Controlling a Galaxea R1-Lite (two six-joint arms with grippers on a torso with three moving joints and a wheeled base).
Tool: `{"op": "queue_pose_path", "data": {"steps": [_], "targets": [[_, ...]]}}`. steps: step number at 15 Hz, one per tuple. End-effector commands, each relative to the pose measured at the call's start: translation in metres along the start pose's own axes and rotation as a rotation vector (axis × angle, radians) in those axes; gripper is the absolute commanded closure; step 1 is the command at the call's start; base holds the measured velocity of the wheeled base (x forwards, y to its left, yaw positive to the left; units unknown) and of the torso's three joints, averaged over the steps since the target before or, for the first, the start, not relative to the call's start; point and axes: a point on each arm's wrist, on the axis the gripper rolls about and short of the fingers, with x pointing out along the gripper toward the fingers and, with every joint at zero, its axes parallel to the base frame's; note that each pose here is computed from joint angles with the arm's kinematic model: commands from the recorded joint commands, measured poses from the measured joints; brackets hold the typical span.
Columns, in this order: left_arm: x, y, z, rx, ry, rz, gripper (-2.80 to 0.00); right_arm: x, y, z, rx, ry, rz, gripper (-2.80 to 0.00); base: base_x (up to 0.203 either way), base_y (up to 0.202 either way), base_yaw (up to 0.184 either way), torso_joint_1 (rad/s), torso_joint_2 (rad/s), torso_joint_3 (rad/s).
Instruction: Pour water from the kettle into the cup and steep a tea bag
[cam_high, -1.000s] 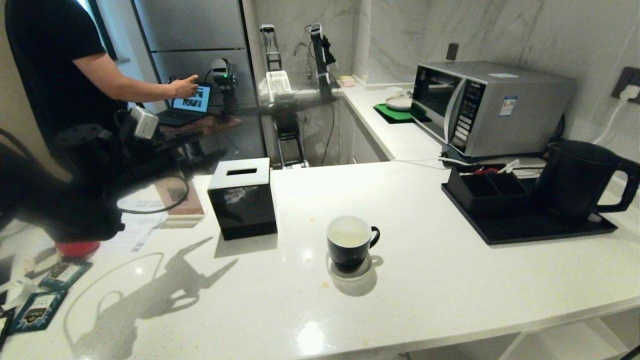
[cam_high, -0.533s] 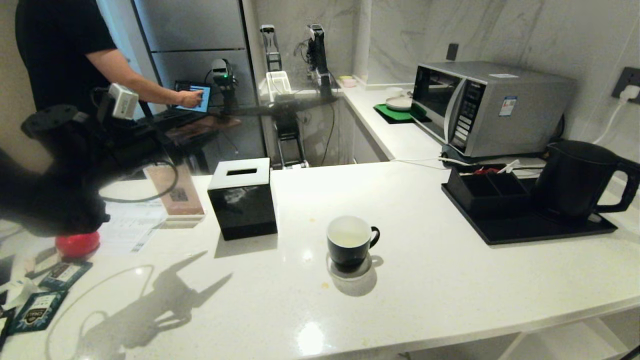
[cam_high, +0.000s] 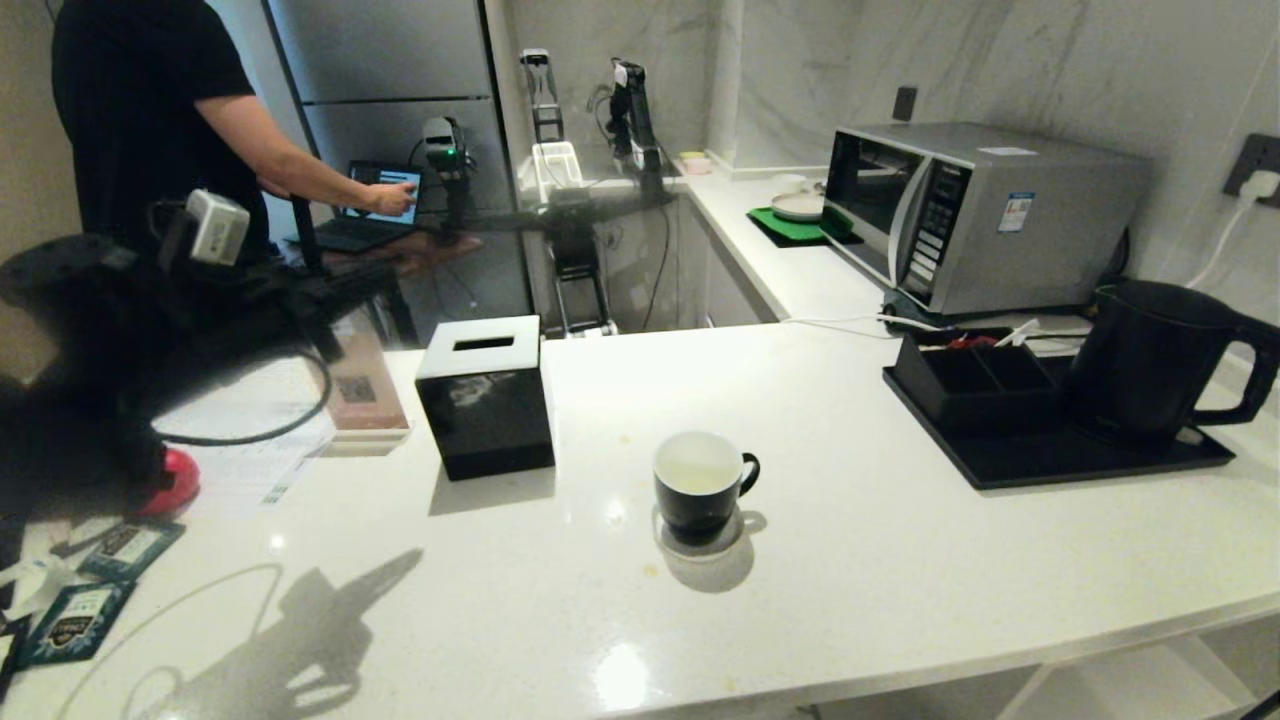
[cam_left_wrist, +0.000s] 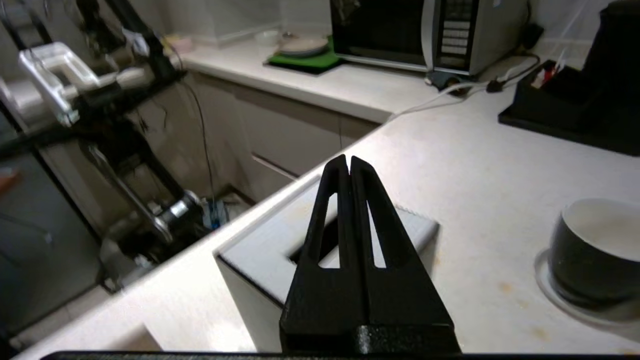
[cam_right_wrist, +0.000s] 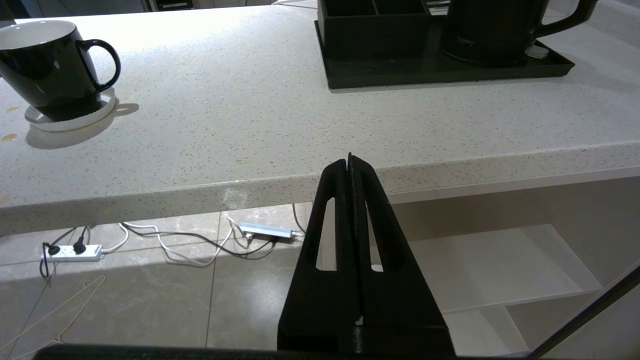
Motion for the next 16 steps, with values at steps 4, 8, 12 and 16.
{"op": "queue_pose_path", "data": {"steps": [4, 8, 12, 16], "targets": [[-0.053, -0.043, 0.000, -0.063, 0.067, 0.069, 0.00, 0.000, 0.000, 0.000, 0.000, 0.000, 0.000, 0.00, 0.000, 0.000, 0.000, 0.000, 0.00, 0.000], [-0.101, -0.080, -0.010, -0.131, 0.133, 0.135, 0.00, 0.000, 0.000, 0.000, 0.000, 0.001, 0.000, 0.00, 0.000, 0.000, 0.000, 0.000, 0.00, 0.000], [-0.145, -0.132, -0.014, -0.174, 0.158, 0.157, 0.00, 0.000, 0.000, 0.000, 0.000, 0.000, 0.000, 0.00, 0.000, 0.000, 0.000, 0.000, 0.00, 0.000], [-0.171, -0.167, 0.001, -0.181, 0.101, 0.181, 0.00, 0.000, 0.000, 0.000, 0.000, 0.001, 0.000, 0.00, 0.000, 0.000, 0.000, 0.000, 0.00, 0.000]]}}
